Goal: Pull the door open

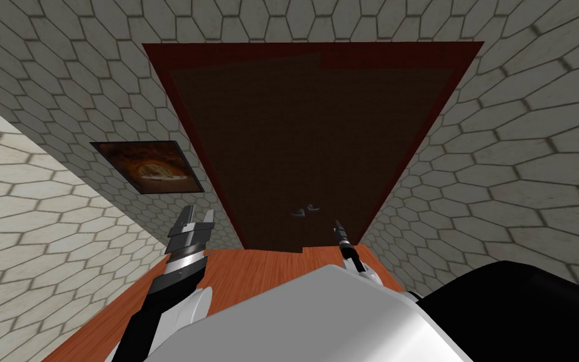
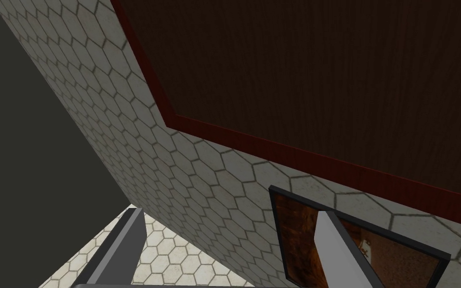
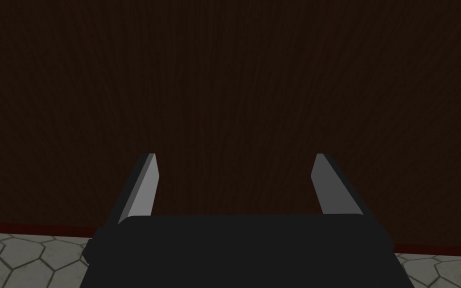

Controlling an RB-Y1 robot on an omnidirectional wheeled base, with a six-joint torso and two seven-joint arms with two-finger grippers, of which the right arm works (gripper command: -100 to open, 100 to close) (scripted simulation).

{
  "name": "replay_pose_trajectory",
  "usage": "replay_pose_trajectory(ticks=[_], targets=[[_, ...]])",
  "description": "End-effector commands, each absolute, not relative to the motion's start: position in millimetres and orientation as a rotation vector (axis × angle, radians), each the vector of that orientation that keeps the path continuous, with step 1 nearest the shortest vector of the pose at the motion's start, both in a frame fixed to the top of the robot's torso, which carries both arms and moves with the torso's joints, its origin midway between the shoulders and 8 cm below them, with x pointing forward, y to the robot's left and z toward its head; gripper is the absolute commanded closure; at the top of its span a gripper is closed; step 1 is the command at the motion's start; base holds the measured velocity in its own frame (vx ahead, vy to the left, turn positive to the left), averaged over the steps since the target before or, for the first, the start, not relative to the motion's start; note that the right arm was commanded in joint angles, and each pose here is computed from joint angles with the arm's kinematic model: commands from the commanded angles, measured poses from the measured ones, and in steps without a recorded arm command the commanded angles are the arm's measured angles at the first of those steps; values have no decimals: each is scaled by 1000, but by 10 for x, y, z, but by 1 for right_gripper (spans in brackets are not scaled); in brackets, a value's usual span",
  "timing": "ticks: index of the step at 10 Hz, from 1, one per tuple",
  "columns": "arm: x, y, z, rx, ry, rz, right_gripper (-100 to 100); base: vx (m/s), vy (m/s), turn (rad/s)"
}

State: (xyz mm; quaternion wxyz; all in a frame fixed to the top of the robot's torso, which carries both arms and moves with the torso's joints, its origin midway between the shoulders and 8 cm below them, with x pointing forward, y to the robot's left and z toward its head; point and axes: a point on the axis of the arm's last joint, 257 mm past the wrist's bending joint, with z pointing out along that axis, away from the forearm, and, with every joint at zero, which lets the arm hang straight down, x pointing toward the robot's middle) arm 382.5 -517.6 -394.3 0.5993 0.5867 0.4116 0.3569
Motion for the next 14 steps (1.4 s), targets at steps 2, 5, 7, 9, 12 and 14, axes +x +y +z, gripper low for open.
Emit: replay_pose_trajectory(ticks=[2,5,7,9,12,14], targets=[[3693,-5386,-3954,1372,941,802,-100,83,-20,43],[3751,-5313,-3942,1369,940,827,-100,165,-64,85],[3812,-5179,-3990,1376,950,849,-100,140,-69,104],[3848,-5170,-3940,1365,944,859,-100,34,-28,-16],[4012,-4790,-4058,1379,975,916,-100,127,48,164],[4029,-4786,-4035,1374,972,920,-100,34,20,-34]])
